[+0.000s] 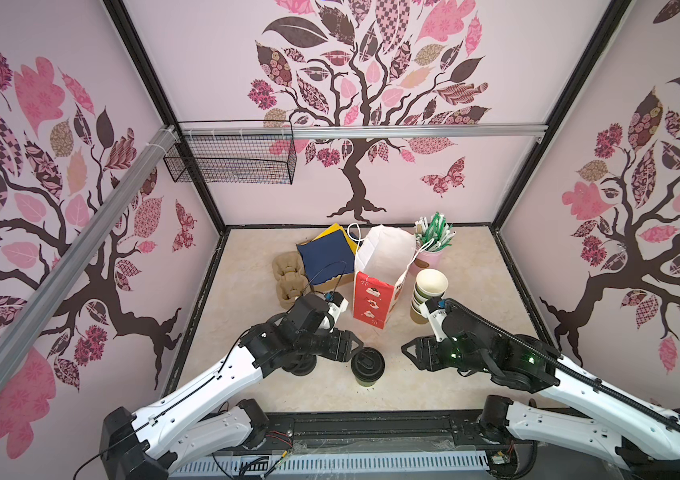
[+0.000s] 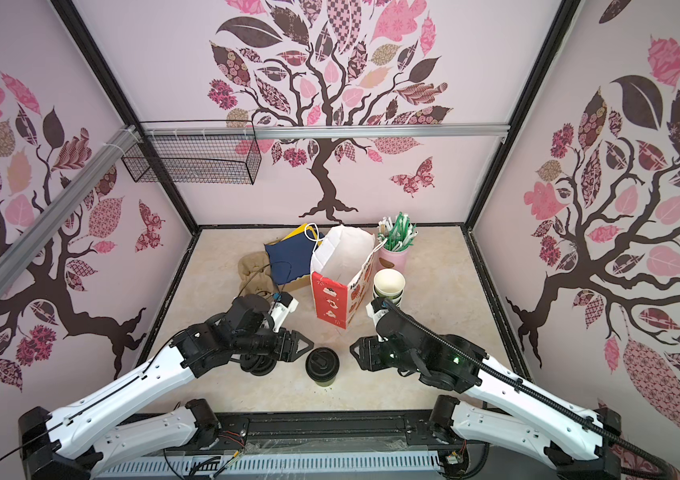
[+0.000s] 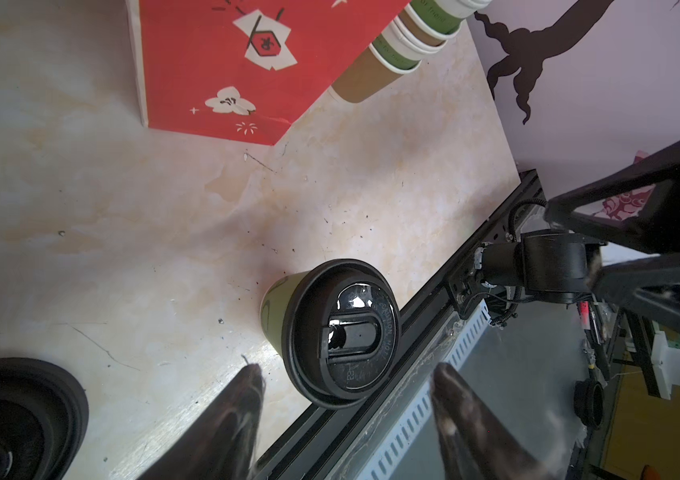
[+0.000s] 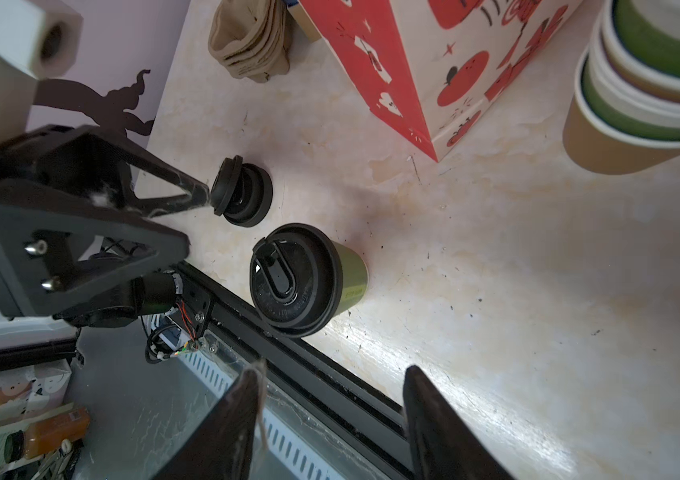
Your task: Pack the takeout coffee
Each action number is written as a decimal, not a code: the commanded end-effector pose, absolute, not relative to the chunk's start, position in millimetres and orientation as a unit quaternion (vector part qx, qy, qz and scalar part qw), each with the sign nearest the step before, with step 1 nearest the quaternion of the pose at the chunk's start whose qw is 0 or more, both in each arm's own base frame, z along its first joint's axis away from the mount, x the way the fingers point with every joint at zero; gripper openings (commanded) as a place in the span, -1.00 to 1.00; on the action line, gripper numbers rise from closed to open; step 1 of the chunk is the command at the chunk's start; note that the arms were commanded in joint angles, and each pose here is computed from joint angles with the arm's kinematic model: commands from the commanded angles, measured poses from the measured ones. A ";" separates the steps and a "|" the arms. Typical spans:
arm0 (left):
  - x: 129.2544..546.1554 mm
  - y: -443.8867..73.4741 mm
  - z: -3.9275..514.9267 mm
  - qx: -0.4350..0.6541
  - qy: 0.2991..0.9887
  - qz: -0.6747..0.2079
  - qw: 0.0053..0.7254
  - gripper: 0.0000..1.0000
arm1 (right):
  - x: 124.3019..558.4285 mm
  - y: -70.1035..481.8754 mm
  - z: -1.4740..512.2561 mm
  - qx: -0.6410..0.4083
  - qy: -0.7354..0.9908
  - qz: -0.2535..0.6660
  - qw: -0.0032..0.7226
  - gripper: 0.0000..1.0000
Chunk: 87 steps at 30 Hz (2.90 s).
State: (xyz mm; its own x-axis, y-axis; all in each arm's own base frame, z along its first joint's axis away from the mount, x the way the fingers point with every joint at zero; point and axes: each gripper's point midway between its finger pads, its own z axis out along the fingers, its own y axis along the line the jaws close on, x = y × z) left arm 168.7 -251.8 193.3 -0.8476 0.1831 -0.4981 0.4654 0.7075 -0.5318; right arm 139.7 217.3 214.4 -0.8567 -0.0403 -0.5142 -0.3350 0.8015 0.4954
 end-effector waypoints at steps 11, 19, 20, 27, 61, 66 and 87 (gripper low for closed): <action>144.1 -258.0 152.0 0.221 0.907 -0.340 0.113 0.39 | 121.8 261.4 141.0 -0.179 0.918 0.322 0.145 0.16; 145.5 -260.2 138.3 0.223 0.909 -0.336 0.107 0.33 | 117.8 267.0 129.7 -0.172 0.914 0.343 0.133 0.18; 146.0 -260.2 136.4 0.223 0.909 -0.334 0.107 0.31 | 118.1 268.4 128.9 -0.172 0.913 0.344 0.133 0.18; 148.0 -260.4 125.7 0.222 0.915 -0.323 0.098 0.23 | 121.8 269.8 120.1 -0.168 0.918 0.335 0.132 0.19; 154.6 -247.4 111.1 0.221 0.933 -0.268 0.095 0.22 | 132.7 267.7 154.9 -0.185 0.909 0.327 0.178 0.41; 157.7 -254.1 127.1 0.226 0.922 -0.292 0.117 0.39 | 143.8 247.9 184.2 -0.171 0.905 0.308 0.238 0.51; 200.3 -243.2 243.3 0.198 0.869 -0.308 0.334 0.89 | 212.2 138.2 257.5 0.043 0.930 0.105 0.349 0.48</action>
State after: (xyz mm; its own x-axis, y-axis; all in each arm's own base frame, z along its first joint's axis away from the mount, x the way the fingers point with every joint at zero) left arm 178.1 -247.5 203.5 -0.7835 0.2300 -0.5772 0.5397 0.7122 -0.4488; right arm 199.2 182.1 256.1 -0.7610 0.0716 -0.6448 -0.1879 0.9270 0.3247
